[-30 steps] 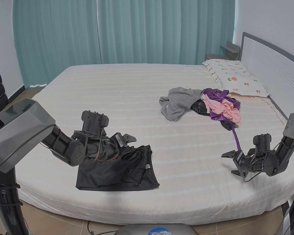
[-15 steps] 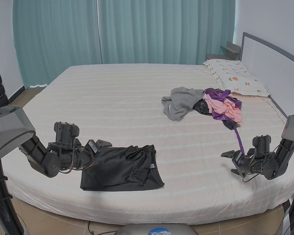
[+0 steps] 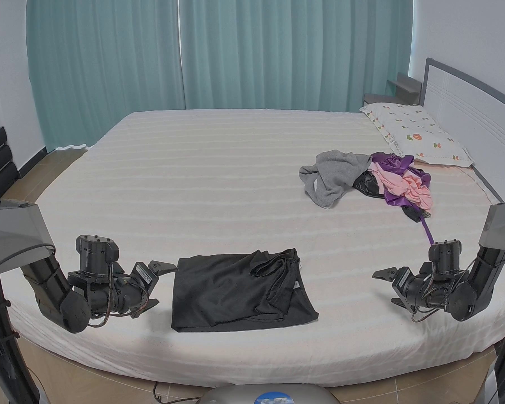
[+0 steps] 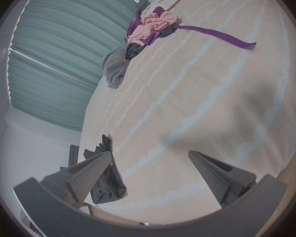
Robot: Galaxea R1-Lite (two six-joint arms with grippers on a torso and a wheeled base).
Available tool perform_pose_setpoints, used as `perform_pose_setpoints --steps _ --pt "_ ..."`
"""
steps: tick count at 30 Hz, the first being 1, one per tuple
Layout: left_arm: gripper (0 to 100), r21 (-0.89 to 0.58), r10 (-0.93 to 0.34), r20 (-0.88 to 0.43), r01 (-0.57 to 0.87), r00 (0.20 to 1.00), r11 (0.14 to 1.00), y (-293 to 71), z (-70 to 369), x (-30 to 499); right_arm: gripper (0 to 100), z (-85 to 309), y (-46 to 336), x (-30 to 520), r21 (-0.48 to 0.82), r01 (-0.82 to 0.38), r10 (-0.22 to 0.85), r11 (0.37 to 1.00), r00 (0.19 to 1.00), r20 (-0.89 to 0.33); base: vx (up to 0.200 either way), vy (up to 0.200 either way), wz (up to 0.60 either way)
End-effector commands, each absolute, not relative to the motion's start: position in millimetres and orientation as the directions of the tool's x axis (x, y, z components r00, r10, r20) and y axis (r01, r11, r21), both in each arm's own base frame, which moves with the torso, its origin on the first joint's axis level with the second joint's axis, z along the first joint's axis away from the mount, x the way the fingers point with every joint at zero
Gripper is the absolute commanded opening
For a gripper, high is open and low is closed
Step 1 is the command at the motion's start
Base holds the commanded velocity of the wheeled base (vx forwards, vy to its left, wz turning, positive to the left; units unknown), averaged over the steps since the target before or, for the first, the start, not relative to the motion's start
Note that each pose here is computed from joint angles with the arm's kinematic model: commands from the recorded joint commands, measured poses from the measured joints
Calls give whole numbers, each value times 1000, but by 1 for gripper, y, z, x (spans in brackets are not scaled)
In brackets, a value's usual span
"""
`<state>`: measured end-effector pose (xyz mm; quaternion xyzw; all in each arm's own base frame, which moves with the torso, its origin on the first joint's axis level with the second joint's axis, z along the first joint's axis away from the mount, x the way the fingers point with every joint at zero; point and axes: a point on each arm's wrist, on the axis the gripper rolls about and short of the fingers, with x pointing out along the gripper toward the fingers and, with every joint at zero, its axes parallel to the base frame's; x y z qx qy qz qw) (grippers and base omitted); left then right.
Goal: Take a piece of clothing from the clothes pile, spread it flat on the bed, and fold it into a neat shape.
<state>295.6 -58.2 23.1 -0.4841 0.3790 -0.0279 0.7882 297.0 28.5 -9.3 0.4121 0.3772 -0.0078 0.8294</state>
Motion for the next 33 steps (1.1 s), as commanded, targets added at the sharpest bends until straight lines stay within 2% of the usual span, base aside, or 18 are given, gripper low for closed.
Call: perform_pose_setpoints --steps 1,8,17,20,27,33 --pt "100 -778 -404 -582 -340 706 528 -55 18 291 100 -10 40 287 666 308 309 679 703 -640 0 0 0" --pt "100 -782 -398 -571 -330 718 528 -55 17 297 100 -8 47 288 676 273 325 685 715 -619 0 0 0" --pt "100 -781 -402 -572 -325 715 534 -56 17 296 100 2 106 287 610 152 326 778 732 -598 0 0 0" --pt "100 -782 -402 -571 -325 716 533 -56 17 297 100 12 133 292 547 84 335 833 709 -620 0 0 0" --pt "100 -784 -408 -570 -324 713 529 -56 17 297 100 19 180 296 516 7 383 857 660 -646 0 0 0" --pt "100 -786 -408 -568 -325 714 525 -55 17 298 100 6 202 304 454 -30 364 891 644 -673 0 200 0"
